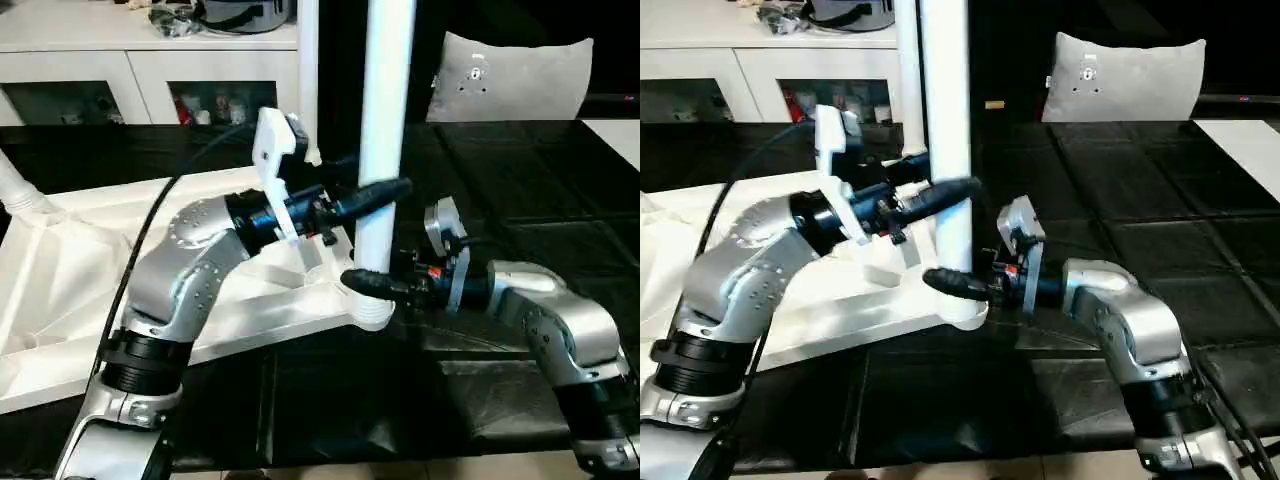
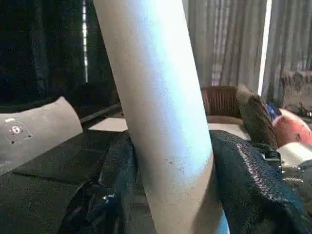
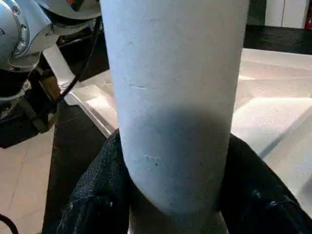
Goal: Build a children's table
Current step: Insert table leg to table base
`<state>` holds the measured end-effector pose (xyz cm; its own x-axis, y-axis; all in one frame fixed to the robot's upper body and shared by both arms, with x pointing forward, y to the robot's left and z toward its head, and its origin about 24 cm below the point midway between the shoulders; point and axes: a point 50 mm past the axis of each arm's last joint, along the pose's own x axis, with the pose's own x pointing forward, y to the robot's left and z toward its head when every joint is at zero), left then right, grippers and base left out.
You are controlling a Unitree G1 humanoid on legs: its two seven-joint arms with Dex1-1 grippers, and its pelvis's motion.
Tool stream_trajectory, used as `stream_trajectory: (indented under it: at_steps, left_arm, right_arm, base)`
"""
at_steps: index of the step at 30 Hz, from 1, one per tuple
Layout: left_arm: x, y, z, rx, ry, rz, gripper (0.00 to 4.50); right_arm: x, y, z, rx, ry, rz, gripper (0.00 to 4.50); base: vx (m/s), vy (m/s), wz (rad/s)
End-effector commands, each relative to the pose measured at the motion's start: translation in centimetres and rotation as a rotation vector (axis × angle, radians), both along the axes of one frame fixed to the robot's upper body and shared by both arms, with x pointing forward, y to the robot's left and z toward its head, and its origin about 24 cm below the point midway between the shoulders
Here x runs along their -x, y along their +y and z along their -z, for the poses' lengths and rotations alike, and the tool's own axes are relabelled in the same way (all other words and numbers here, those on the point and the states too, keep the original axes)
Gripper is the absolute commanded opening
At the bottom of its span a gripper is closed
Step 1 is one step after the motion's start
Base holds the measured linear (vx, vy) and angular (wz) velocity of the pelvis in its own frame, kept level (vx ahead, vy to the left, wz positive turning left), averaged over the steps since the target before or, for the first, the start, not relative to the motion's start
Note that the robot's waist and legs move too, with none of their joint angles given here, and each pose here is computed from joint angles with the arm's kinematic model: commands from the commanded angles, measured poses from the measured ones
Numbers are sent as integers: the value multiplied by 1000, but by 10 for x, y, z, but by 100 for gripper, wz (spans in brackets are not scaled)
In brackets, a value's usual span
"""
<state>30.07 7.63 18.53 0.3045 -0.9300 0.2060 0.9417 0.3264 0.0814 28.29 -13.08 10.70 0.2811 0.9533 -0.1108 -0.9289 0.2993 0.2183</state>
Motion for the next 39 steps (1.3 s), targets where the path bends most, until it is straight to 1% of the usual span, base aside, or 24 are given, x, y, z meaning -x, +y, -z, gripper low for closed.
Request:
stream_trajectory:
  at_steps: [1,3,4,6,7,8,9,10,12,15,17,18,20,25,27,28,30,31,32,33,34,36,37,39]
  left_arm:
    - [-5,7,10,-85,-10,-69,204]
    - [-6,7,9,-56,9,-70,204]
    - [-5,7,8,-11,56,-64,204]
    - [-4,7,6,44,111,-45,204]
    - [-2,6,7,79,171,-30,203]
    - [-2,6,7,79,171,-30,203]
    - [1,3,8,143,269,6,198]
    - [1,3,8,145,272,7,195]
    - [4,-1,7,213,343,41,194]
    - [4,-3,4,260,363,42,193]
    - [4,-3,4,261,364,40,193]
    - [1,-3,5,256,393,11,193]
    - [-1,-2,7,240,415,-26,193]
    - [-11,4,2,246,395,-142,193]
    - [-14,6,3,242,434,-179,193]
    - [-15,7,3,231,423,-199,193]
    - [-16,8,3,223,416,-213,193]
    - [-17,9,3,217,412,-223,193]
    - [-17,9,3,214,407,-236,193]
    - [-18,9,2,210,402,-252,193]
    - [-18,9,2,206,396,-265,193]
    - [-19,9,1,203,389,-286,193]
    - [-19,9,1,195,381,-307,193]
    - [-19,8,1,193,373,-326,193]
  right_arm:
    - [-1,1,-9,-30,-31,-11,194]
    - [0,1,-9,-30,-32,-11,194]
    - [0,1,-8,-30,-32,-10,194]
    - [0,1,-8,-30,-32,-9,194]
    - [1,1,-8,-29,-32,-9,194]
    - [1,1,-8,-29,-32,-9,194]
    - [1,1,-7,-28,-32,-9,193]
    - [1,1,-7,-28,-32,-9,193]
    - [1,2,-6,-26,-33,-10,193]
    - [0,3,-6,-26,-34,-9,193]
    - [0,3,-6,-26,-34,-9,193]
    - [-1,4,-5,-13,-46,2,193]
    - [-4,5,-4,5,-47,26,193]
    - [-7,4,-6,-26,-6,57,193]
    - [-8,4,-6,-52,6,74,193]
    - [-12,2,-7,-82,10,118,193]
    - [-15,2,-8,-93,2,152,193]
    - [-18,1,-9,-100,-4,174,249]
    - [-20,1,-9,-100,-13,202,249]
    - [-22,0,-10,-101,-33,223,263]
    - [-24,-1,-10,-109,-34,236,263]
    - [-26,-2,-10,-145,4,258,282]
    - [-26,-4,-13,-172,1,275,294]
    - [-27,-4,-15,-181,-20,287,303]
  base:
    - [0,0,0]
    - [0,0,0]
    - [0,0,0]
    - [0,0,0]
    - [0,0,0]
    - [0,0,0]
    - [0,0,0]
    - [0,0,0]
    - [0,0,0]
    - [0,0,0]
    - [0,0,0]
    - [0,0,0]
    - [0,0,0]
    - [0,0,0]
    - [0,0,0]
    - [0,0,0]
    - [0,0,0]
    - [0,0,0]
    - [0,0,0]
    - [0,0,0]
    - [0,0,0]
    - [0,0,0]
    - [0,0,0]
    - [0,0,0]
